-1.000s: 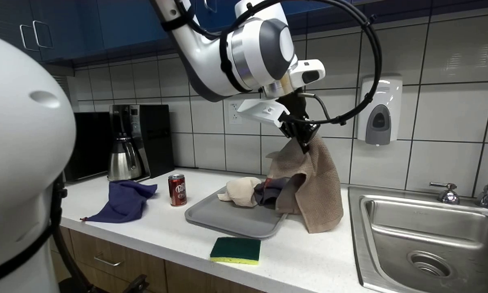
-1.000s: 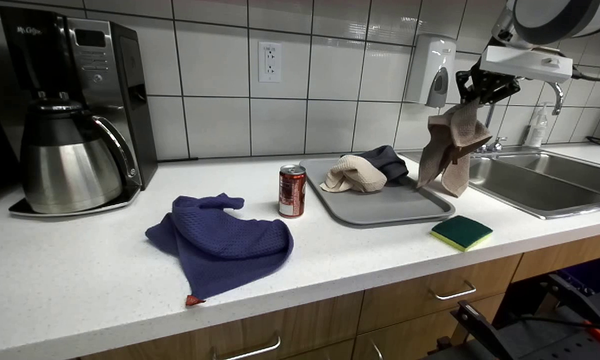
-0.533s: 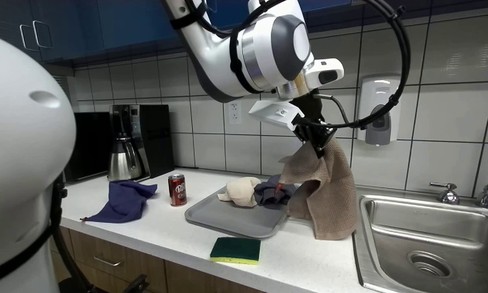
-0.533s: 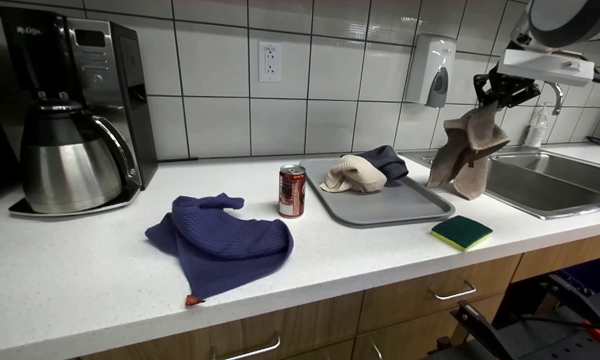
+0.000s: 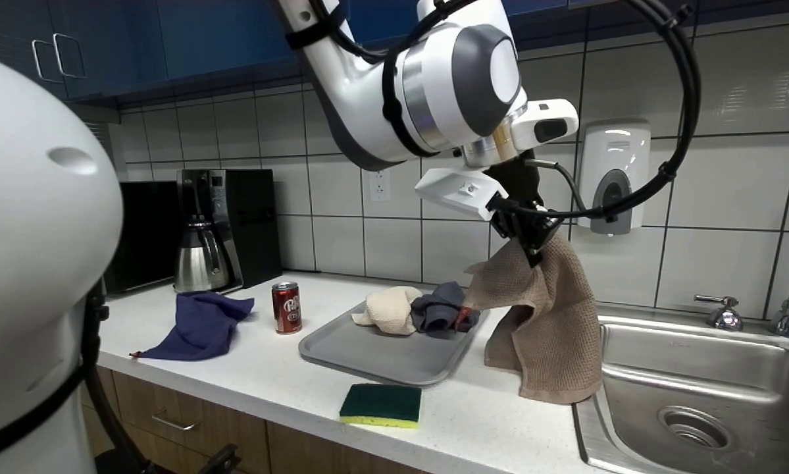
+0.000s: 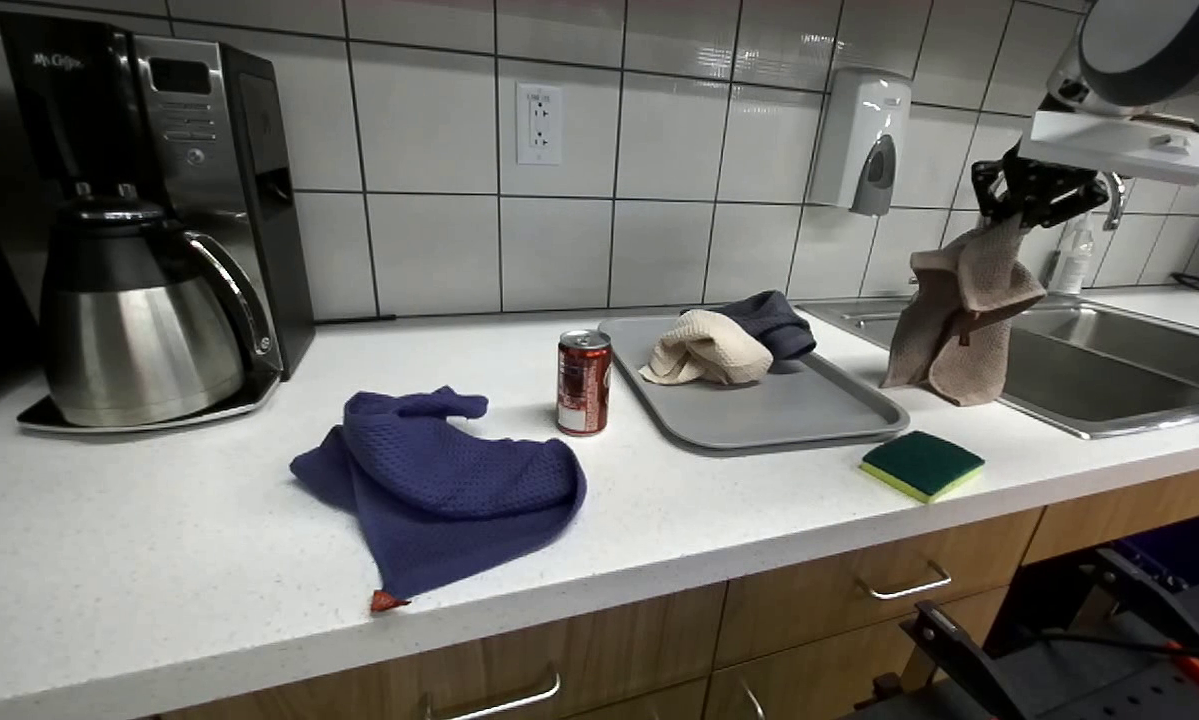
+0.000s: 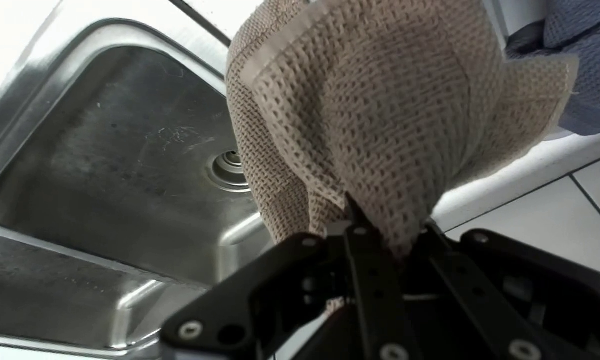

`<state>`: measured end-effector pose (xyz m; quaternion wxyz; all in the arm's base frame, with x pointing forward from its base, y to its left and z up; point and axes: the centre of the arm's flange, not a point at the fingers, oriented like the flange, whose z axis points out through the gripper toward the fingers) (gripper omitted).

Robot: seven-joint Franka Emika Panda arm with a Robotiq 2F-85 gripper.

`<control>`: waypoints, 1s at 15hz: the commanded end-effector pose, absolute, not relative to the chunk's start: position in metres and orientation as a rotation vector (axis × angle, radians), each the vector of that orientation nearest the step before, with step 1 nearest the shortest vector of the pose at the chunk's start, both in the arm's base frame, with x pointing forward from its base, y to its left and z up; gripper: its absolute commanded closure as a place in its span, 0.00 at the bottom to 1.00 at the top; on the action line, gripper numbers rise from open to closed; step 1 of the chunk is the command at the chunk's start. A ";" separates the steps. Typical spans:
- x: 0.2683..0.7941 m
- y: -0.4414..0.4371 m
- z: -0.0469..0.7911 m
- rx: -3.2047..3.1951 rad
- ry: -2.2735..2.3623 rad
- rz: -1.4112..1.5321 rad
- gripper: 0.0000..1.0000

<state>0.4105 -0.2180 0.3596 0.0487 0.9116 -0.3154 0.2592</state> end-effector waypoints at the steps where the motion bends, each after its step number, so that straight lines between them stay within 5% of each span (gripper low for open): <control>1: 0.408 -0.222 0.353 2.781 -0.941 0.772 0.98; 15: 0.409 -0.209 0.309 2.819 -0.906 0.622 0.98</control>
